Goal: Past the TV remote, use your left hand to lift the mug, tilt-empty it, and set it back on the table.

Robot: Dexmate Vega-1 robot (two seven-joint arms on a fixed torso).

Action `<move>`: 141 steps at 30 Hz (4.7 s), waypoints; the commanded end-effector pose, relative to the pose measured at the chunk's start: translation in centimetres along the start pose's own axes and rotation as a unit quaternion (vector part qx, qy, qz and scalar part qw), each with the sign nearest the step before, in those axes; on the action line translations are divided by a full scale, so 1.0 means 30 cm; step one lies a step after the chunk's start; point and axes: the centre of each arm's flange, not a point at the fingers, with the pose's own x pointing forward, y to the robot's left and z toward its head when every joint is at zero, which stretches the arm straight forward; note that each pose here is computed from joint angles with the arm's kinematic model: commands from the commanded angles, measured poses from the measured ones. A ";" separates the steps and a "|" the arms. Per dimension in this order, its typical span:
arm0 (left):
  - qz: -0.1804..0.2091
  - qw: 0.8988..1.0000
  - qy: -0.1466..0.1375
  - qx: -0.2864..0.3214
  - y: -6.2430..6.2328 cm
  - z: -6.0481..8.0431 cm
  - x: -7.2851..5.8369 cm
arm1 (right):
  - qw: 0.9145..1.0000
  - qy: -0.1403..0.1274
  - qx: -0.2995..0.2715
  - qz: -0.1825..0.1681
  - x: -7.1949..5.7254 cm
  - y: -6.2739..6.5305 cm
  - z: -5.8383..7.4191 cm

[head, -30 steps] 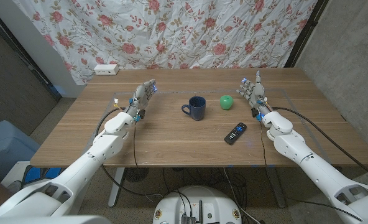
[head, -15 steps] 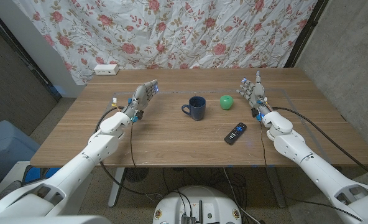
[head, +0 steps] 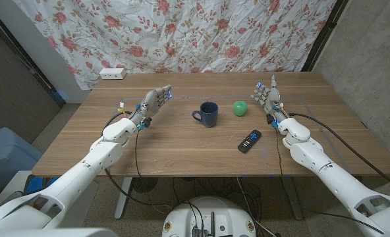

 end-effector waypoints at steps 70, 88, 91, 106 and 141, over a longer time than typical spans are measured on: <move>-0.212 0.964 -0.018 0.162 -0.196 -0.060 0.107 | 1.000 0.000 0.000 0.000 0.000 0.000 0.000; -0.215 0.962 -0.017 0.166 -0.212 -0.090 0.154 | 1.000 0.000 0.000 0.000 0.000 0.000 0.000; -0.215 0.962 -0.014 0.165 -0.209 -0.099 0.162 | 1.000 0.000 0.000 0.000 0.000 0.000 0.000; -0.238 0.955 -0.009 0.178 -0.243 -0.130 0.181 | 1.000 0.000 0.000 0.000 0.000 0.000 0.000; -0.232 0.954 -0.019 0.188 -0.298 -0.163 0.213 | 1.000 0.000 0.000 0.000 0.000 0.000 0.000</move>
